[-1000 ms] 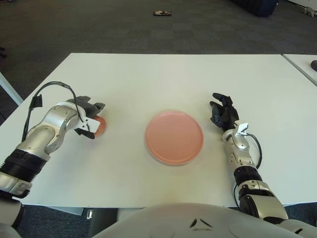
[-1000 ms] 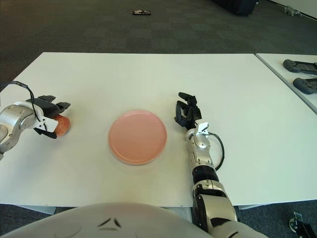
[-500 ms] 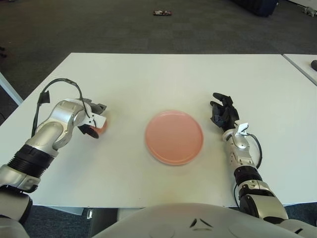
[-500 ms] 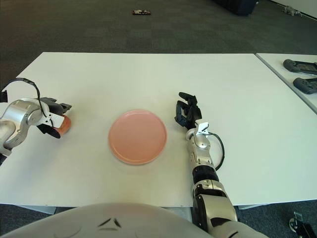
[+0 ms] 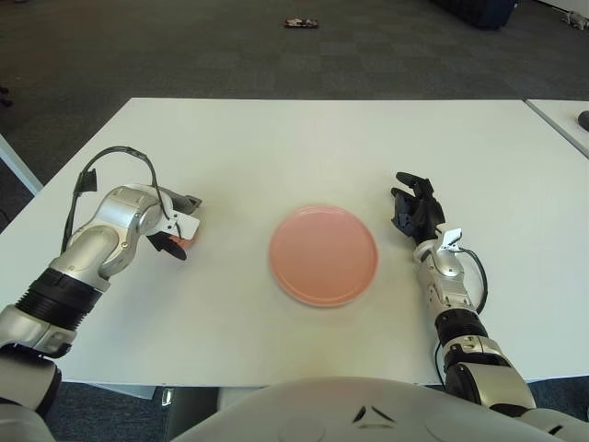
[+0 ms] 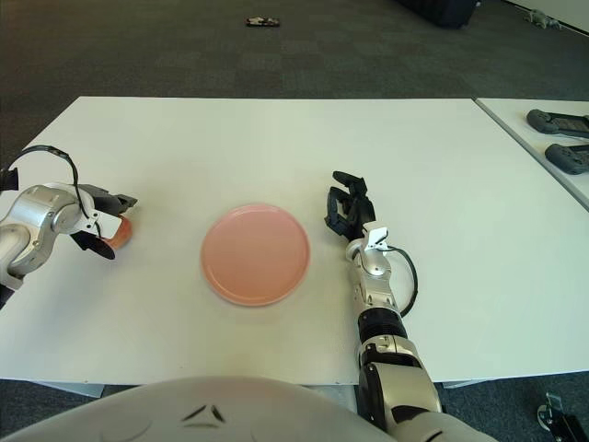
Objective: Put the apple into the plate.
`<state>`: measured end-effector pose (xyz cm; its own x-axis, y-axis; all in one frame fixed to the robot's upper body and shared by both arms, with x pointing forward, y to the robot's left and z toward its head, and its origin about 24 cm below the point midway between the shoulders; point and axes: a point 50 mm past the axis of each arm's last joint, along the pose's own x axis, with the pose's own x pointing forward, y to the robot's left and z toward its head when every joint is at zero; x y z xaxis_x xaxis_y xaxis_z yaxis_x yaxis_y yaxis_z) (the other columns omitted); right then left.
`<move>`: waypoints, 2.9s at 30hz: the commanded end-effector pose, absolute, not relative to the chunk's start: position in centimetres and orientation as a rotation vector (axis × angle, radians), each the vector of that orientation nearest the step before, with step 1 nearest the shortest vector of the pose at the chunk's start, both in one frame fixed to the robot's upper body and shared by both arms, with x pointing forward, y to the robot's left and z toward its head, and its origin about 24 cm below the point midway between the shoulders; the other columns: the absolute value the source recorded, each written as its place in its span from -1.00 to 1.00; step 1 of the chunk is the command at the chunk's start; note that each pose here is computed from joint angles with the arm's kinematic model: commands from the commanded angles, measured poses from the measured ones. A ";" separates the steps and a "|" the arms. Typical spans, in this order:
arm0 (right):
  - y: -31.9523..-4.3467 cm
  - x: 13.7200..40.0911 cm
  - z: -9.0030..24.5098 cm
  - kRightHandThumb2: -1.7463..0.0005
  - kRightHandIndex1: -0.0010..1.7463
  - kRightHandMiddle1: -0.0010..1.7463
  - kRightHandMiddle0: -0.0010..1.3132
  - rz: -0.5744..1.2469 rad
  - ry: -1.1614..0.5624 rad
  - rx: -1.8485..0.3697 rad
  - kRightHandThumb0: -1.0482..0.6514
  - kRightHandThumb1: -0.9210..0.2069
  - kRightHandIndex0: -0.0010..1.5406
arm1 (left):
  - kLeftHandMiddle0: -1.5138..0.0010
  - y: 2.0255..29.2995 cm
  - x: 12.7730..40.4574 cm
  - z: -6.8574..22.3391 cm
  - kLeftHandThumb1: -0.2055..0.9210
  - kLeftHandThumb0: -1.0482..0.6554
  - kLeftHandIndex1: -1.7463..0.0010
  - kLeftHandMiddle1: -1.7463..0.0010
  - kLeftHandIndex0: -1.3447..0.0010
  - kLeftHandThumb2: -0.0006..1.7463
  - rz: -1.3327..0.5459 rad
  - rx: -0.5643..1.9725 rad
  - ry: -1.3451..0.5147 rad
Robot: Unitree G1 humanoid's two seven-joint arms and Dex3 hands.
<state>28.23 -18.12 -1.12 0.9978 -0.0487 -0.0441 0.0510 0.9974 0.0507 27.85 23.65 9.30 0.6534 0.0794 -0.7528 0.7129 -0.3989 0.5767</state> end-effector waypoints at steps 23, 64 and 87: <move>-18.5 26.8 -3.4 0.04 -0.05 0.18 -1.00 -0.077 0.165 0.064 -0.36 -0.69 -0.71 | 0.62 25.1 28.1 7.2 1.00 -0.88 0.20 -0.10 1.00 -0.76 -0.849 1.883 0.609; -19.0 26.7 -3.2 0.01 -0.06 0.19 -1.00 -0.070 0.166 0.057 -0.33 -0.66 -0.72 | 0.16 27.9 28.6 6.2 0.55 -0.72 -1.00 -0.38 0.47 -0.34 -0.622 1.838 0.799; -19.2 26.9 -3.1 0.01 -0.06 0.21 -1.00 -0.068 0.170 0.056 -0.32 -0.67 -0.71 | 0.21 29.1 28.7 5.8 0.94 -0.79 -1.00 -0.36 0.46 -0.57 -0.598 1.838 0.727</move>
<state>28.17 -18.55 -1.07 0.9976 -0.0414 -0.0560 0.0439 0.9981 0.0440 28.93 28.59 6.25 0.6968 0.2088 -0.6862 0.7136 -0.2988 0.6337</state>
